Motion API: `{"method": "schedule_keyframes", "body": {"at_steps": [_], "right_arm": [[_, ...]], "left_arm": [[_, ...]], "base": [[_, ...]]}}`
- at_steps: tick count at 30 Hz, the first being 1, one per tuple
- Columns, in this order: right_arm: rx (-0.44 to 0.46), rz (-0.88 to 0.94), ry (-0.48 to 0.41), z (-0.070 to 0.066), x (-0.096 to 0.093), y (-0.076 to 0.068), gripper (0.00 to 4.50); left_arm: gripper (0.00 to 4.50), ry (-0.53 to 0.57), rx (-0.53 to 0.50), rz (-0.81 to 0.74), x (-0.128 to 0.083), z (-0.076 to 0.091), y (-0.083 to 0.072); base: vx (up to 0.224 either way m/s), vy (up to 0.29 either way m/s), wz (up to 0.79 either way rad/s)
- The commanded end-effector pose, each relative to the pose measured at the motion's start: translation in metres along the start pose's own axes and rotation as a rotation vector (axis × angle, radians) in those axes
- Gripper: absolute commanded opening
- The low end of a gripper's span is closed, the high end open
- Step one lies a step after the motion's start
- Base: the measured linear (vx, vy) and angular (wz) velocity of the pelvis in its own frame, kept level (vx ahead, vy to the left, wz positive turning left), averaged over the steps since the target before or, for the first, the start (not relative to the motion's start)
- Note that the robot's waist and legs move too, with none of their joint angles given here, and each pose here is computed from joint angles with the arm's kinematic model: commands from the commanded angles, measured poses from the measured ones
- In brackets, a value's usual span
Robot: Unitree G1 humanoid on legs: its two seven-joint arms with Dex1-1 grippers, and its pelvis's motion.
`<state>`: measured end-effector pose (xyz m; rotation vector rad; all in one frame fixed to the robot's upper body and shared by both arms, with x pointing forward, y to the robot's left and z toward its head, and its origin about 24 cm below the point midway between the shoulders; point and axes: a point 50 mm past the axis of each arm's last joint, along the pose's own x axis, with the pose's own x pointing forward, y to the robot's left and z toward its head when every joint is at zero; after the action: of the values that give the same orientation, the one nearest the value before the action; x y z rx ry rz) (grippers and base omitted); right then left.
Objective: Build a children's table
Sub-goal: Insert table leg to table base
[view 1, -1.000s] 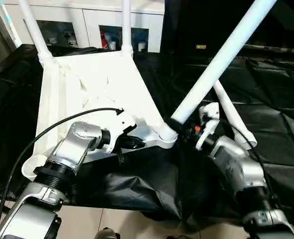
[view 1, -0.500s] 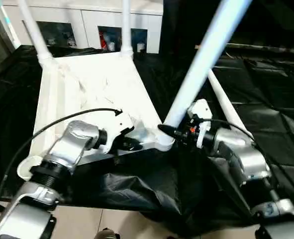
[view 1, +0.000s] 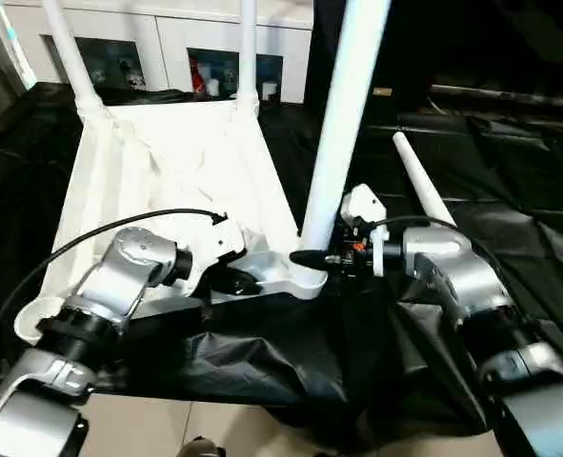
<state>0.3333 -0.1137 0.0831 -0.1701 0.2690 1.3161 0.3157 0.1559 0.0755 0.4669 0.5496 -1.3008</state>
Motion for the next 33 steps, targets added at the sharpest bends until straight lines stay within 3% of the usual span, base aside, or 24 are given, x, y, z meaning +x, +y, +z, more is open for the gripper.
{"method": "schedule_keyframes", "body": {"at_steps": [1, 8, 17, 33], "right_arm": [[0.135, 0.079, 0.194, -0.052, -0.002, 0.015, 1.90], [0.104, 0.167, 0.183, -0.056, -0.003, 0.023, 1.90], [0.077, 0.125, 0.146, -0.058, 0.000, 0.023, 1.90], [0.075, 0.012, 0.121, -0.063, 0.001, 0.018, 1.90]], "left_arm": [[0.00, -0.067, 0.114, -0.141, 0.001, 0.021, -0.011], [0.00, -0.059, 0.151, -0.162, 0.001, 0.023, -0.012], [0.00, -0.042, 0.145, -0.054, 0.002, 0.020, -0.002], [0.00, -0.045, 0.120, -0.033, 0.001, 0.017, -0.001]], "base": [[0.000, 0.000, 0.00], [0.000, 0.000, 0.00], [0.000, 0.000, 0.00], [0.000, 0.000, 0.00]]}}
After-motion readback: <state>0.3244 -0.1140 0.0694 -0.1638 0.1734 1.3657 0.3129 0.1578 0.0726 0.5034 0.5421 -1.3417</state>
